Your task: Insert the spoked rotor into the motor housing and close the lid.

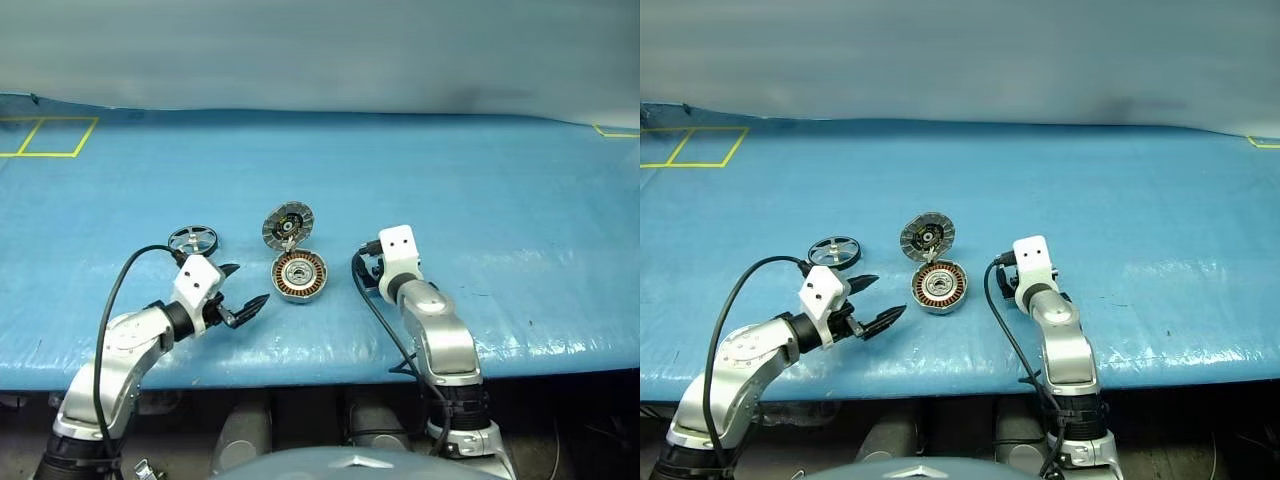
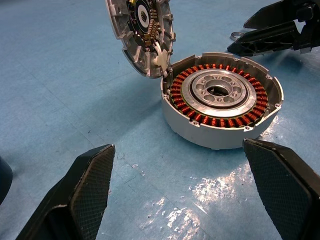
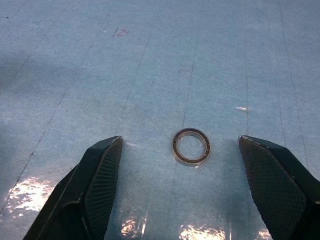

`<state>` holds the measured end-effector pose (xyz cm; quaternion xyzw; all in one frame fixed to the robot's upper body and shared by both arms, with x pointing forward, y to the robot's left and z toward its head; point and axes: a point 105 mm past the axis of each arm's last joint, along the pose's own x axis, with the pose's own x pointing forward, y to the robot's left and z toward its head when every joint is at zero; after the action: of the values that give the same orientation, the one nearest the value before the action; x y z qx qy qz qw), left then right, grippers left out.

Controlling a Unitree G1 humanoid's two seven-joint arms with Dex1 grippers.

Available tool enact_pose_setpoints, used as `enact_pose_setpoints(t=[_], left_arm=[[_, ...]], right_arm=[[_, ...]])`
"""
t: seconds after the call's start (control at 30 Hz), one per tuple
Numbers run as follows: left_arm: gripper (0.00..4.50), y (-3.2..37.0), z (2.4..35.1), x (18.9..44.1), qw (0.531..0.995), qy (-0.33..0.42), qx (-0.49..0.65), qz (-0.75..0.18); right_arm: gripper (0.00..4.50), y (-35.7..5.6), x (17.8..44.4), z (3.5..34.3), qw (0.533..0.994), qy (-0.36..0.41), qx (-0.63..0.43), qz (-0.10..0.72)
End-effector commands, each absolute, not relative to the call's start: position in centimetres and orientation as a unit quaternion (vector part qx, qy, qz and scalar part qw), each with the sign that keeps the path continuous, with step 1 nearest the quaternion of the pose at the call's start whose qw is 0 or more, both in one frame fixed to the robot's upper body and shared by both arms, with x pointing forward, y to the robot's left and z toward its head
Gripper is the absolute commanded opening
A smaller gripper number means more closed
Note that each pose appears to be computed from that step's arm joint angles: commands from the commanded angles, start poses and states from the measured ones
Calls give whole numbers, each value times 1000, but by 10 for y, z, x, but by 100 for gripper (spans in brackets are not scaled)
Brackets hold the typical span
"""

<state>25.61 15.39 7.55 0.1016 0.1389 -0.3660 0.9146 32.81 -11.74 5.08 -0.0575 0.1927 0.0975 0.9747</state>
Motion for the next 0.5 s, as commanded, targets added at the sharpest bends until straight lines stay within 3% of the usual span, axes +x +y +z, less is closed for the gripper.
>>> enact_pose_setpoints(t=[0.03,0.3,0.4,0.5], left_arm=[[450,144,85,250,902,116,115,-399],[450,128,78,237,885,97,121,-438],[450,126,75,235,886,92,118,-439],[450,126,69,234,891,83,127,-427]], right_arm=[[388,-116,333,56,979,176,-44,96],[388,-115,333,43,977,188,-32,95],[326,-115,332,41,977,191,-29,95],[232,-115,331,41,976,191,-28,96]])
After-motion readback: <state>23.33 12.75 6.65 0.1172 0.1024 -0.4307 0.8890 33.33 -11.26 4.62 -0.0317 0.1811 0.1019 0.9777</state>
